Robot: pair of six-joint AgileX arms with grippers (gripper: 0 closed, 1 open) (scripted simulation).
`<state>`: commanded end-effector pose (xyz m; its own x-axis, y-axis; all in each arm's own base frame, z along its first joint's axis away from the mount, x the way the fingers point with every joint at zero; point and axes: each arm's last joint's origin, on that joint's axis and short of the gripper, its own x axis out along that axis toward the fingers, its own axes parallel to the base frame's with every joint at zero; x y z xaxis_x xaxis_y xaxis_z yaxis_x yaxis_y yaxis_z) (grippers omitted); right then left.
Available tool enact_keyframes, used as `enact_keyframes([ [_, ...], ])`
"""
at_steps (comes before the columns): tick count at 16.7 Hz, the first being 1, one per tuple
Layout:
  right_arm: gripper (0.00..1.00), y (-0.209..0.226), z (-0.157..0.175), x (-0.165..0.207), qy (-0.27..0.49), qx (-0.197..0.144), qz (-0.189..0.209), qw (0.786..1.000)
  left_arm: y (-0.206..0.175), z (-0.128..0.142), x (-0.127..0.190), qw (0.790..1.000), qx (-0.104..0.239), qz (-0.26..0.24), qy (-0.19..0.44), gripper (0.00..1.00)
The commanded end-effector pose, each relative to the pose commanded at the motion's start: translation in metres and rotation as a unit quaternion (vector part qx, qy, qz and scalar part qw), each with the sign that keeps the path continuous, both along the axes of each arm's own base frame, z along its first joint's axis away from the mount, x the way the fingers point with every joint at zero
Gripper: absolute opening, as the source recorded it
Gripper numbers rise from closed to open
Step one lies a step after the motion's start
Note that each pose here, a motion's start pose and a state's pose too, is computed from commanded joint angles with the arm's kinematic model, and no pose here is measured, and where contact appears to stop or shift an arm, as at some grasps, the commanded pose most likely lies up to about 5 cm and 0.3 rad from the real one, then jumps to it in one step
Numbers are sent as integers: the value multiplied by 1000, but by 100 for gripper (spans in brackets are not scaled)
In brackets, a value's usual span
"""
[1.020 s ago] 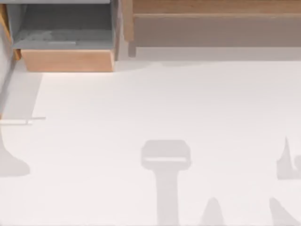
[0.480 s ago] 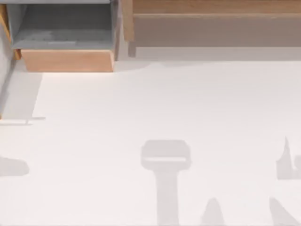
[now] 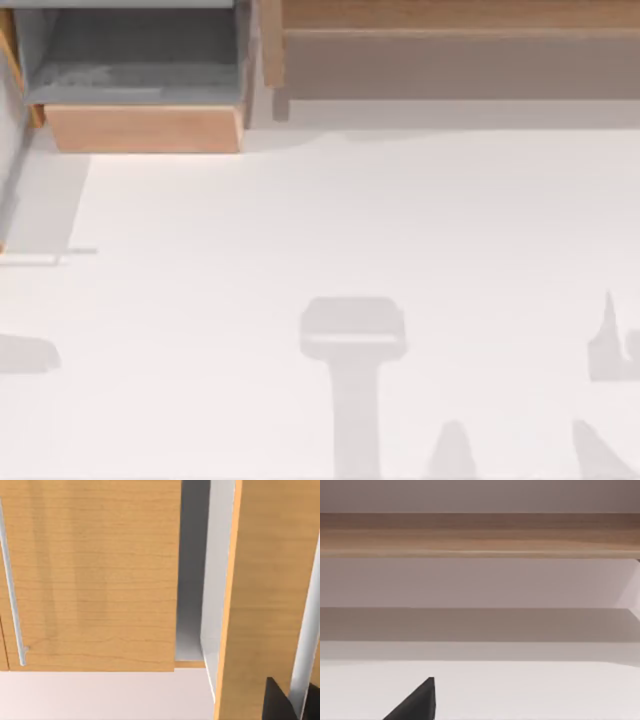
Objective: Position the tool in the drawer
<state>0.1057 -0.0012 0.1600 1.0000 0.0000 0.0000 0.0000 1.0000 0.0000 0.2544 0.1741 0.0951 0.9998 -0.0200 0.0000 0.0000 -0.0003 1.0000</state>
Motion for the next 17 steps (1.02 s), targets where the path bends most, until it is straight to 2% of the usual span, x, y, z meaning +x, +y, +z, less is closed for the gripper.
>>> enact_keyframes([
  [3, 100, 0, 0, 0, 0, 0, 0, 1000, 0, -5, 4, 1000, -9, 0, 10, 0],
  [10, 100, 0, 0, 0, 0, 0, 0, 1000, 0, -3, 60, 1000, -7, 2, 7, 0],
  [15, 100, 0, 0, 0, 0, 0, 0, 1000, -1, -6, 62, 1000, -11, 2, 13, 0],
  [17, 100, 0, 0, 0, 0, 0, 0, 1000, -1, -10, 72, 1000, -15, -1, 18, 0],
])
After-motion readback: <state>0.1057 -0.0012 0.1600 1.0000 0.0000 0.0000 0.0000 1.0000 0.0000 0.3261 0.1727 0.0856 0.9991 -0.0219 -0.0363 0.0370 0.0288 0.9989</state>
